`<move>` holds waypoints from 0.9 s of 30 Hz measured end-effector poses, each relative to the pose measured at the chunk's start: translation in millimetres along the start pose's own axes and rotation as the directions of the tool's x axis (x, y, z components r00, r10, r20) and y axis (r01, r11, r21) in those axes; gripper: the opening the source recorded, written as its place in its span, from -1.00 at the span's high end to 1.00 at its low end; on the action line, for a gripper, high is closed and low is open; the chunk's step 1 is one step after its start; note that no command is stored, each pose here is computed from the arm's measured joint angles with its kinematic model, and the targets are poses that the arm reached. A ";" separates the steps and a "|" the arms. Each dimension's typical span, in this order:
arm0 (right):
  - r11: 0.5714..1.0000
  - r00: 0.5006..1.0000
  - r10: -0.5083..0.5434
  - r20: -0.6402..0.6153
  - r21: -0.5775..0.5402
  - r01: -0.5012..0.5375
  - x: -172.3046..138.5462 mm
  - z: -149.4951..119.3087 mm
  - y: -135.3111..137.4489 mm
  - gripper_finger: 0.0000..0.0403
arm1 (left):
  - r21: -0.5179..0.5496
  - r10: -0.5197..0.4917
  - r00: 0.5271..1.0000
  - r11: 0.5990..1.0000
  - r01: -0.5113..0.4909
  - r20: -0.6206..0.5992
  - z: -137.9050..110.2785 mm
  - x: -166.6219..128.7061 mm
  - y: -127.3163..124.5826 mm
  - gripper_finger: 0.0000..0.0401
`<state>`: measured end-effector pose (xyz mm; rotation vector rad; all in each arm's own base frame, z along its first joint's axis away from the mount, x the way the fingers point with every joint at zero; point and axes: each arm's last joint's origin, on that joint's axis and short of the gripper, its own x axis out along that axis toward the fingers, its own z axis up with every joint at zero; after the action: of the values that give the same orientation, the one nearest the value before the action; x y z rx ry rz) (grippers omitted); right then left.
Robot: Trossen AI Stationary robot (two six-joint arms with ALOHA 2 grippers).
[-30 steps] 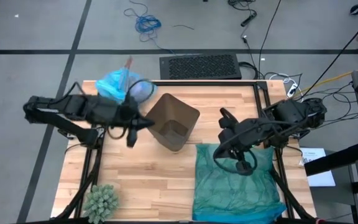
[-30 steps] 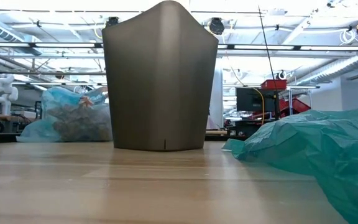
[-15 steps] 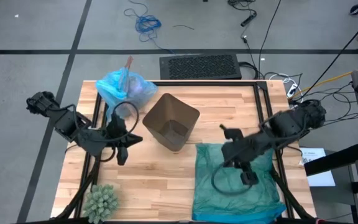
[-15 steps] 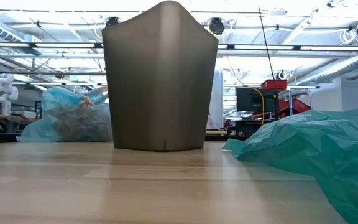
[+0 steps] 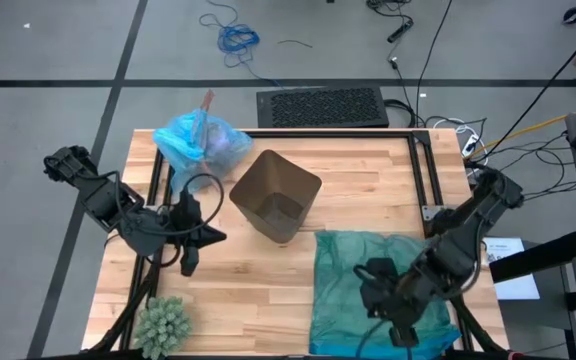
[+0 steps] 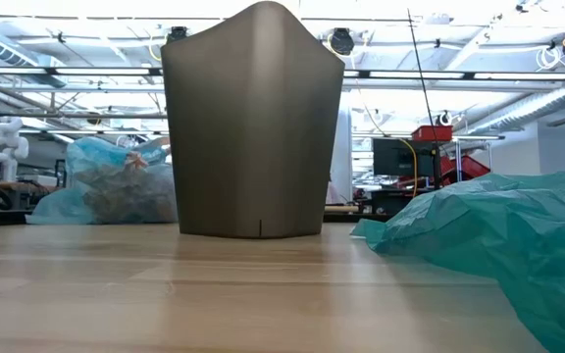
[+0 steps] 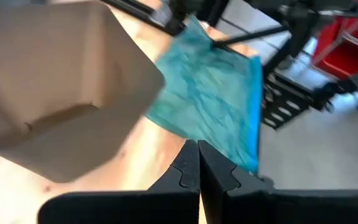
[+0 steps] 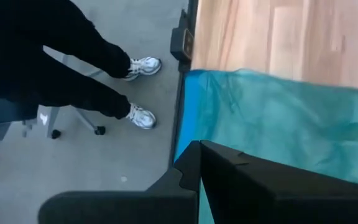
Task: Place trash/remove bag and relplace
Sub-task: Insert the blue trash bag into the black trash bin
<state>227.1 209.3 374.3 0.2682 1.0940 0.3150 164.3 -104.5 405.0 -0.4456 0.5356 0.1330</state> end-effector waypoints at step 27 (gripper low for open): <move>0.986 0.976 -0.112 -0.185 0.100 0.132 75.5 -32.5 28.3 0.42 | 0.105 -0.115 0.985 0.986 0.129 -0.127 -1.9 -3.2 -2.7 1.00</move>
<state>226.5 265.9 308.3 0.2745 1.3018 0.1699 161.3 -107.8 406.3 -0.3763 0.6291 -0.0424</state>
